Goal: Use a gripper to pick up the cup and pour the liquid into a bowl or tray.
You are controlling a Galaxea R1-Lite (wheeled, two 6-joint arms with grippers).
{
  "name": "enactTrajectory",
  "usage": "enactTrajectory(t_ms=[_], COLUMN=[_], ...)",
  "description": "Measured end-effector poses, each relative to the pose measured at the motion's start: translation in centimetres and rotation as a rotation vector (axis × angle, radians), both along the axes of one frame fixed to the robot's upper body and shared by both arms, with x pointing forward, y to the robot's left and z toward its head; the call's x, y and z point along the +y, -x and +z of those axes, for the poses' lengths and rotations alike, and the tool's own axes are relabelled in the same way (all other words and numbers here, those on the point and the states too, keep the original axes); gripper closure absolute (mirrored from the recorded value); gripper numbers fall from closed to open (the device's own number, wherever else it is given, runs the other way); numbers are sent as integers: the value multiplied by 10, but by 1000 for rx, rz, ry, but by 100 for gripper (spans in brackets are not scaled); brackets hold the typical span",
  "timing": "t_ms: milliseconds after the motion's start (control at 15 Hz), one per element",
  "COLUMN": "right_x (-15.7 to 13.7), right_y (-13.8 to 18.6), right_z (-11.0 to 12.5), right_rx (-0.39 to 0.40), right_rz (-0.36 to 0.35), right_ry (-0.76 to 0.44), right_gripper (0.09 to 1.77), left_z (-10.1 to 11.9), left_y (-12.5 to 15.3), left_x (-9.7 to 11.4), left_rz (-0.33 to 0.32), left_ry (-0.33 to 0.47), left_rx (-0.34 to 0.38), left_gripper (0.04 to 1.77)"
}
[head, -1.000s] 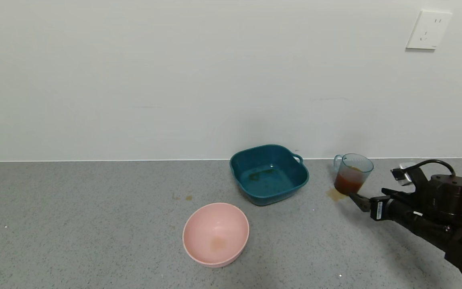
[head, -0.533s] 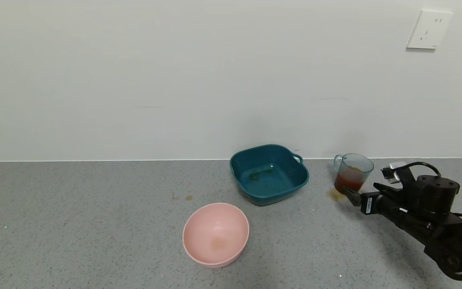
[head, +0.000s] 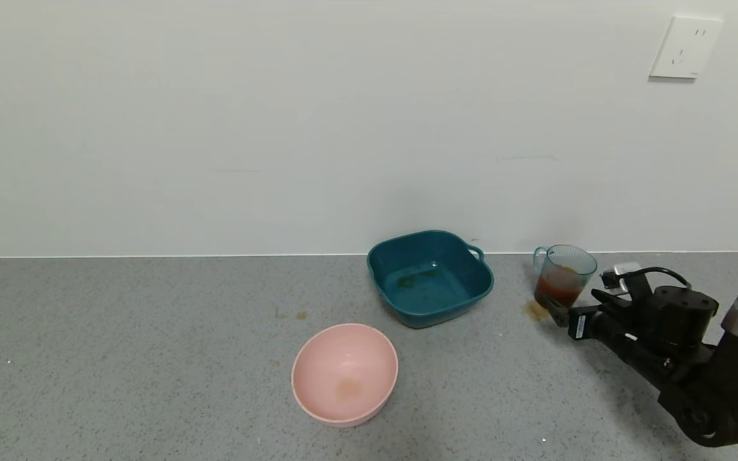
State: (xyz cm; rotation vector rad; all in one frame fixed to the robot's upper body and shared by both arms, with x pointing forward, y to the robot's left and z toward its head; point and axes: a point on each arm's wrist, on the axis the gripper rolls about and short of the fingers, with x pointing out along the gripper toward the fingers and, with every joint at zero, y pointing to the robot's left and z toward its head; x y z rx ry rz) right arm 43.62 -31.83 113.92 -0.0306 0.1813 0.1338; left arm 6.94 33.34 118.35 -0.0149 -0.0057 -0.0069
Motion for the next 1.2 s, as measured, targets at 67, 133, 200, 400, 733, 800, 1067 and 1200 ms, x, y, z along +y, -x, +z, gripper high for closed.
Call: enactTrajectory(t_ms=[67, 133, 200, 400, 733, 800, 1067, 1200], right_x=[0, 0, 0, 0, 1, 1, 1, 1], right_y=[-2, -3, -4, -8, -20, -24, -33, -37], right_z=[-2, -5, -8, -14, -13, -13, -14, -15], right_rx=[-10, -18, -21, -14, -50, -60, -83, -92], right_rz=[0, 0, 0, -1, -1, -1, -1, -2], right_ry=[0, -1, -2, -5, -7, -7, -12, -14], right_gripper=[15, 15, 15, 15, 15, 15, 15, 15], left_z=[0, 0, 0, 0, 0, 0, 0, 0], left_y=[0, 0, 0, 0, 0, 0, 0, 0], left_x=[0, 0, 0, 0, 0, 0, 0, 0], left_rz=[0, 0, 0, 0, 0, -1, 0, 0], left_ry=[0, 0, 0, 0, 0, 0, 0, 0], left_rx=[0, 0, 0, 0, 0, 0, 0, 0], left_gripper=[9, 9, 9, 9, 9, 9, 9, 9])
